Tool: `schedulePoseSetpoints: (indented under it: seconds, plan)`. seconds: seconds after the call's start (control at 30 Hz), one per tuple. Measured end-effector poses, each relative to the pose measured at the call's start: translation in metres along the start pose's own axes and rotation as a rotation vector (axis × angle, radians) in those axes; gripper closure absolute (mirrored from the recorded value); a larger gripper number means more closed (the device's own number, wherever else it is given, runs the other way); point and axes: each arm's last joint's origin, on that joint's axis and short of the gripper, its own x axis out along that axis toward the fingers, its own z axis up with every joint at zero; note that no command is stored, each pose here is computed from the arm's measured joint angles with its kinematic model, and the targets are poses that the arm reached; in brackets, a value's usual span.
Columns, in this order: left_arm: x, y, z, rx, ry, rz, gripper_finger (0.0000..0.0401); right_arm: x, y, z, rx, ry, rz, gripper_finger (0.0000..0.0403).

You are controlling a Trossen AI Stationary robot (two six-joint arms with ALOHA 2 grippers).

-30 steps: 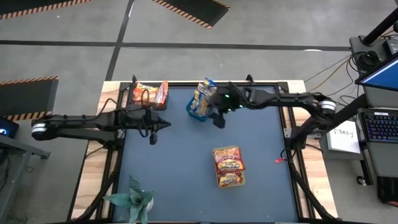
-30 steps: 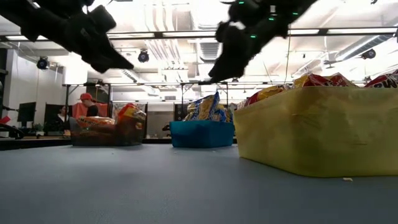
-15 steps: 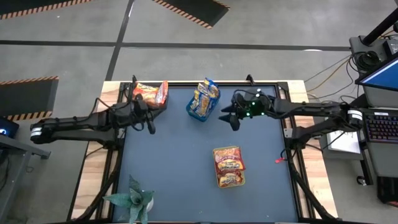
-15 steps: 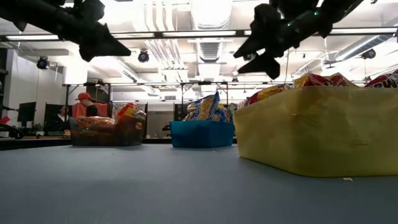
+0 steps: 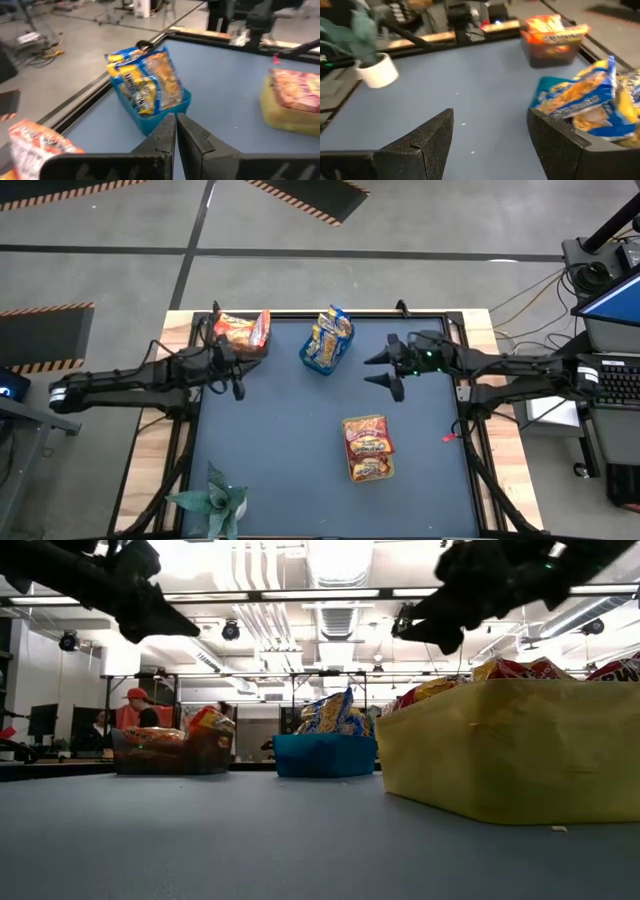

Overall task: Sort Maruchan noodles
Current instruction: Return to Home Position

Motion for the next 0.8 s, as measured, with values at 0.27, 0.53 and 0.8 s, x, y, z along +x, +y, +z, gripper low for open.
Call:
schedulePoseSetpoints:
  seconds: [0.27, 0.53, 0.8]
  plan:
    - [-0.017, 0.001, 0.005, 0.052, -0.097, -0.113, 0.0401, -0.023, 0.006, -0.027, -0.047, -0.149, 0.016, 0.0163]
    - [-0.031, 0.003, -0.003, 0.062, -0.197, -0.177, 0.0401, -0.043, 0.008, -0.038, -0.057, -0.218, -0.001, 0.0163]
    - [-0.037, 0.007, -0.028, 0.04, -0.278, -0.18, 0.0401, -0.058, 0.009, -0.047, -0.073, -0.27, -0.017, 0.0163]
